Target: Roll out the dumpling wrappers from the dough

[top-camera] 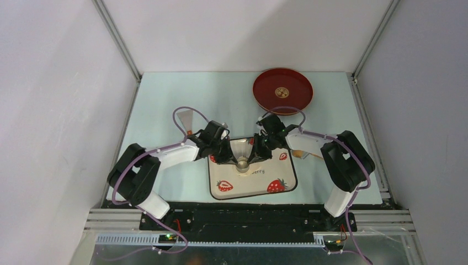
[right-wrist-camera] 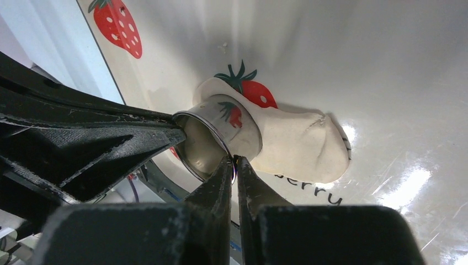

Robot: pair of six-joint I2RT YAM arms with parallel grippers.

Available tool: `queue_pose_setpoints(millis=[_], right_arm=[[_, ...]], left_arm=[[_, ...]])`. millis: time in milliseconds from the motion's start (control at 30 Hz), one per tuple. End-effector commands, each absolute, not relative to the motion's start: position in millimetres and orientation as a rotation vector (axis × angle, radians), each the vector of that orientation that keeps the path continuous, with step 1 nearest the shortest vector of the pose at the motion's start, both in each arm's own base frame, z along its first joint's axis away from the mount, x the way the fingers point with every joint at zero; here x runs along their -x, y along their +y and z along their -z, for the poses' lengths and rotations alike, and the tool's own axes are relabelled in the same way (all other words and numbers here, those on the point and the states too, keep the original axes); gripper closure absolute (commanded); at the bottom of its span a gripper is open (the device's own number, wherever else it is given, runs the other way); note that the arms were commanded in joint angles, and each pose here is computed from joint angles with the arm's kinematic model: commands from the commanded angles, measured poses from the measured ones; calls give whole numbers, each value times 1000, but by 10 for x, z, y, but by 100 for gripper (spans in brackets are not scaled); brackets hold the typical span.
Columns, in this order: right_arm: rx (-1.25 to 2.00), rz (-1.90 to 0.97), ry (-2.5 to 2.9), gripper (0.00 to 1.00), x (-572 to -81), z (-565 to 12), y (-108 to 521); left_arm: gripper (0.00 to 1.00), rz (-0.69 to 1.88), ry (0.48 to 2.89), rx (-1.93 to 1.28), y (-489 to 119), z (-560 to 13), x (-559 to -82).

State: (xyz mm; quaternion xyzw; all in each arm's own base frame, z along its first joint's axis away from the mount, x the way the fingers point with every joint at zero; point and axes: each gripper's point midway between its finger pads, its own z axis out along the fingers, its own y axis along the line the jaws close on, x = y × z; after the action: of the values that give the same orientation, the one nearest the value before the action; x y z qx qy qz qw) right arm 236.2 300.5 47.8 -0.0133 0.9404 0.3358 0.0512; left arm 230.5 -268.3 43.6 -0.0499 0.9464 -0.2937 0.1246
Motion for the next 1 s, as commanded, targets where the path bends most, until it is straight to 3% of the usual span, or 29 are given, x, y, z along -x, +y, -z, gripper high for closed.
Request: queue_pose_setpoints(millis=[0,300,967], right_arm=[[110,-879,2943,100,-2170,-244,2985],[153,-753,2928,100,-2093,-141,2970],[74,-786,2920,100,-1963,42,2932]], left_arm=[[100,868,2776,113,-2761,-391,-2251],[100,833,2797,77,-2770,-345,-2216],[100,690,2872,54,-2727,-24,-2060]])
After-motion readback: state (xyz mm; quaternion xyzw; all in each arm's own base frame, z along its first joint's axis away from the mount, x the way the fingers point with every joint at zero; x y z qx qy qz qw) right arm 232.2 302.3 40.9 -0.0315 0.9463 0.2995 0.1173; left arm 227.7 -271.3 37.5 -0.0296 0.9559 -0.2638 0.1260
